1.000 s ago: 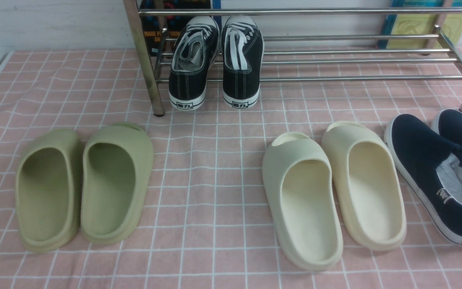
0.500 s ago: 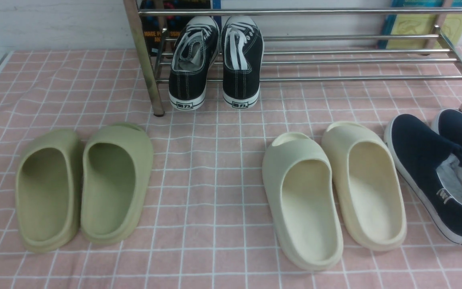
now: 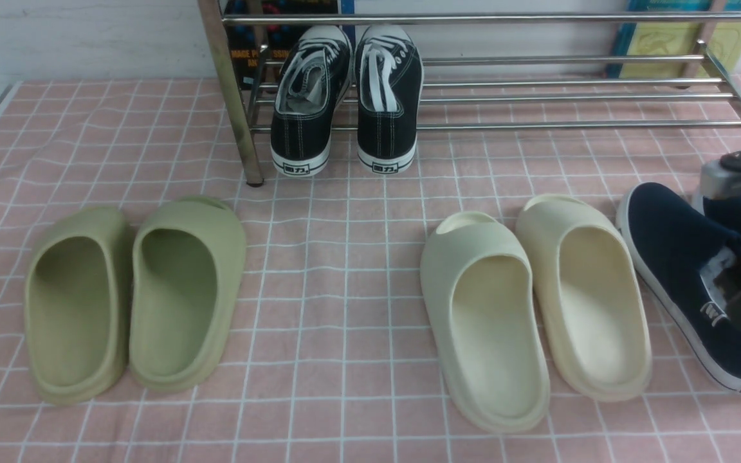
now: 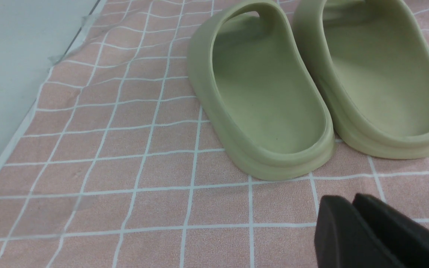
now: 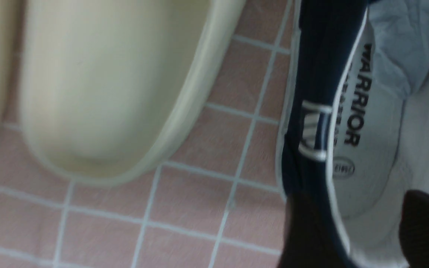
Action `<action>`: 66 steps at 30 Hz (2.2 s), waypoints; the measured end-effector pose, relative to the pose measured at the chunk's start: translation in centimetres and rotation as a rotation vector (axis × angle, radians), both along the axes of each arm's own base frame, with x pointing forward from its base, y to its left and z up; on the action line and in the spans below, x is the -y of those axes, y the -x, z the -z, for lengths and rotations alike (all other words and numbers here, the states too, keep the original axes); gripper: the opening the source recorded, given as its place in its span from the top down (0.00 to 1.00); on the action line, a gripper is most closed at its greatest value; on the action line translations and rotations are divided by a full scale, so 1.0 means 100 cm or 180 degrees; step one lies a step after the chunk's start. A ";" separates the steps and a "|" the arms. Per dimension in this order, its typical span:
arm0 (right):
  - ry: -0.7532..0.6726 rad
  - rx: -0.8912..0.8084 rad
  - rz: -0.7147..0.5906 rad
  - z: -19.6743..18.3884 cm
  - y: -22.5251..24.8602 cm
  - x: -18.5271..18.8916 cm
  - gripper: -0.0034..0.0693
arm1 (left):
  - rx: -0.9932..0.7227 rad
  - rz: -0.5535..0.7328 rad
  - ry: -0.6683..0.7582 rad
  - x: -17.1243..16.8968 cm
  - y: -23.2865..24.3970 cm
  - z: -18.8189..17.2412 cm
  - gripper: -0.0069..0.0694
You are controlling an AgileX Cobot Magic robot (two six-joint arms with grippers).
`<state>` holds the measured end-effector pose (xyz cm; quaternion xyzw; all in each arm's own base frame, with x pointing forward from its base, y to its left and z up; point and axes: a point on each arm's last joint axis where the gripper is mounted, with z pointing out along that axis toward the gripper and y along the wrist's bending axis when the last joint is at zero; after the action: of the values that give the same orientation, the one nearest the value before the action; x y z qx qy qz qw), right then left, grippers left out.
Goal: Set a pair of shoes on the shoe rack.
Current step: Use the right arm to grab the shoe closest to it, then use the right arm to put a shoe into the shoe rack
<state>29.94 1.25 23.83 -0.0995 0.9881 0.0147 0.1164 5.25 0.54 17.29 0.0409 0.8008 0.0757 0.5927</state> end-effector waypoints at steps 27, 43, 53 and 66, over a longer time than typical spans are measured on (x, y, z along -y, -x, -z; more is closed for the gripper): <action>-0.0004 0.0559 -0.0332 -0.072 -0.069 -0.049 0.92 | 0.0000 0.0000 -0.0004 0.000 0.000 0.000 0.81; -0.0050 0.0676 -0.0224 -0.038 -0.171 -0.066 0.92 | 0.0000 -0.0001 -0.0010 0.000 0.000 0.000 0.80; -0.0187 0.0973 -0.0124 -0.035 -0.206 -0.073 0.92 | 0.0000 -0.0001 -0.0010 0.000 0.000 0.000 0.80; -0.0304 0.1246 0.0020 -0.054 -0.212 -0.074 0.59 | 0.0000 -0.0001 -0.0014 0.000 0.000 0.000 0.79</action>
<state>51.10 8.66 29.27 -0.0917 0.9451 0.0416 0.3108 5.25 0.55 17.29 0.0420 0.8007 0.0775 0.5925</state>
